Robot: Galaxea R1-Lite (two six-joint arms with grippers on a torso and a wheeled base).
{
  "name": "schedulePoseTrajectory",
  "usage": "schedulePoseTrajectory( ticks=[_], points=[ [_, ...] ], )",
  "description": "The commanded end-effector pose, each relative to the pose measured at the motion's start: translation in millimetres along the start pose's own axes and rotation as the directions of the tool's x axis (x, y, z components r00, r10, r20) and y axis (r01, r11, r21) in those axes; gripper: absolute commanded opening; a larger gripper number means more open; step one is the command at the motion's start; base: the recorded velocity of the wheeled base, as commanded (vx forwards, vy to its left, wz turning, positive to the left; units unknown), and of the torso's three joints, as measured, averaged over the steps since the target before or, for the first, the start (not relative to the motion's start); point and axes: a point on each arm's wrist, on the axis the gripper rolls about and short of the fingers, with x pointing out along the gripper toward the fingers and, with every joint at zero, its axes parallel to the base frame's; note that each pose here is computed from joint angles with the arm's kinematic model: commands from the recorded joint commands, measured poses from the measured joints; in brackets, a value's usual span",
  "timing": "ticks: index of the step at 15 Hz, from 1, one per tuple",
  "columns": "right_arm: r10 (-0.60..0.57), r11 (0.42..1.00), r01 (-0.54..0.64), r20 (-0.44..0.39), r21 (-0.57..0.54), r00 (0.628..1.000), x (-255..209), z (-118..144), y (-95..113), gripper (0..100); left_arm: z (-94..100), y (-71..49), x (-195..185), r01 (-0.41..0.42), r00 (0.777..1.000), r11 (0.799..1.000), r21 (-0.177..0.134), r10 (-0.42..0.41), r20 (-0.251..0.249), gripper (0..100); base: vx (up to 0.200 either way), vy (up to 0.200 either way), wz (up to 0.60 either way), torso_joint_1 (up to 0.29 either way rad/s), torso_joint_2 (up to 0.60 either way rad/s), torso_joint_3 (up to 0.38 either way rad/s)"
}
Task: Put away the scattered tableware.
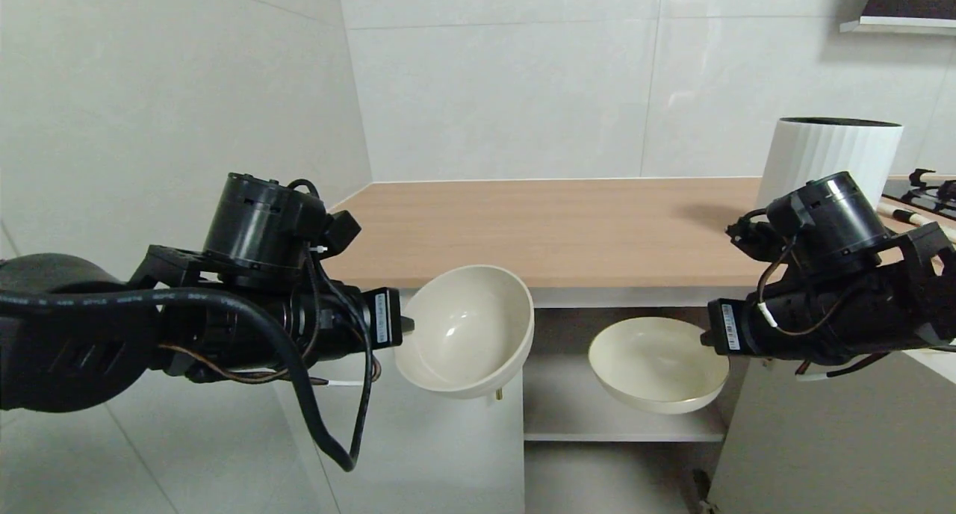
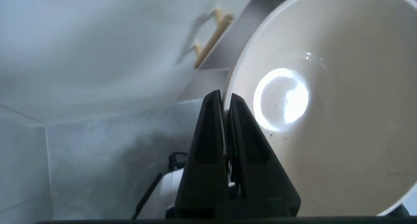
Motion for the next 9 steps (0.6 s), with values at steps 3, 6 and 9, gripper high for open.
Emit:
schedulePoseTrajectory(
  ticks=[3,6,9],
  points=[
    [-0.006,1.0,0.006,-0.012,-0.001,1.0,5.3,-0.7,0.3,0,-0.6,0.4,2.5,-0.003,1.0,1.0,0.0,0.003,-0.006,0,0.0,0.0,0.0,-0.154,0.46,0.299],
    [-0.004,1.0,0.004,-0.008,-0.001,1.0,6.5,-0.4,0.6,0,-0.6,0.4,2.5,-0.003,1.0,1.0,-0.001,0.003,-0.006,0,0.0,0.0,0.0,-0.129,0.45,0.313],
    [-0.004,1.0,0.004,-0.008,-0.001,1.0,6.5,-0.4,0.6,0,-0.5,0.4,1.9,-0.004,1.0,1.0,0.0,0.004,-0.004,0,0.0,0.0,0.0,0.007,0.07,0.035]
  ],
)
